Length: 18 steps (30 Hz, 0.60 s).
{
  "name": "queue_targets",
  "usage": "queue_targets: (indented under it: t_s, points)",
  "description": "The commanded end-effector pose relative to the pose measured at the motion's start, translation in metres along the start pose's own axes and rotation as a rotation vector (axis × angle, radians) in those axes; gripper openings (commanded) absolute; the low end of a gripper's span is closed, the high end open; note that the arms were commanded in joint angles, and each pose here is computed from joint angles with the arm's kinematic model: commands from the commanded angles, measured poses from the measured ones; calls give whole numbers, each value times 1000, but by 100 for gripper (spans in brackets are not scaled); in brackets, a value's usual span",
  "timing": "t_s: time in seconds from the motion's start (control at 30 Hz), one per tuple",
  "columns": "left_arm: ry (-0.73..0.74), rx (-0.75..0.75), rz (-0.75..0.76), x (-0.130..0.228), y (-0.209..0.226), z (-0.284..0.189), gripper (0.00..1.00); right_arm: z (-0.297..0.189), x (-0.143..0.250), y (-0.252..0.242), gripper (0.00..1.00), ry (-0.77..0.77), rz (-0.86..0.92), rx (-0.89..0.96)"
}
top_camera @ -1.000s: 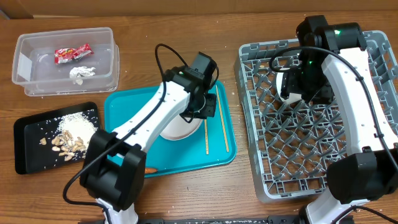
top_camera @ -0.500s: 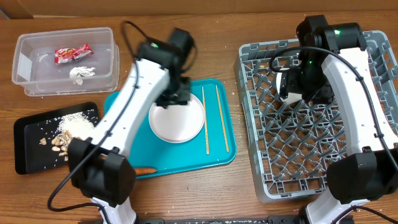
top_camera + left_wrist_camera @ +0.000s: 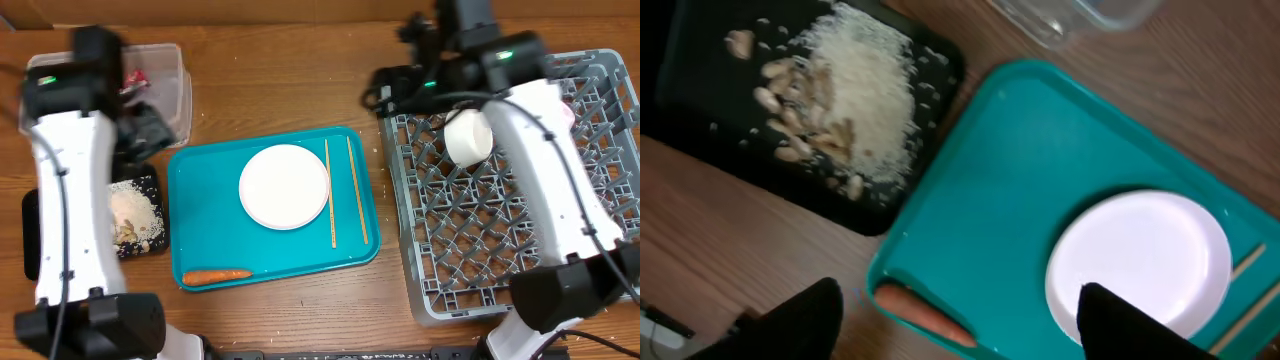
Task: Sort waste into correct bins and load items into the dishwasher
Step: 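Reach the right gripper to the pink plate rim and grasp it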
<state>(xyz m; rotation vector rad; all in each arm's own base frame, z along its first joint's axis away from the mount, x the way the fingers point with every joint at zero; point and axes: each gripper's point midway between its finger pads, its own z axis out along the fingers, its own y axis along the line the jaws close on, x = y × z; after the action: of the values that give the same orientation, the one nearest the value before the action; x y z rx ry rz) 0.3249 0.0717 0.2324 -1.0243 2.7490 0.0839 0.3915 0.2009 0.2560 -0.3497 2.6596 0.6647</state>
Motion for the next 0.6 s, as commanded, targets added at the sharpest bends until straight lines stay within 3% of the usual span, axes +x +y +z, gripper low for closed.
queue_targets:
  t_s: [0.0,0.33,0.57]
  points:
    - [-26,17,-104,-13,24,-10,86,44,10,37,87,63,-57,-2]
    - [-55,21,-126,-24,30,-10,95,157,64,41,70,295,63,133]
    - [-64,26,-115,-26,29,-10,95,208,98,19,59,426,124,199]
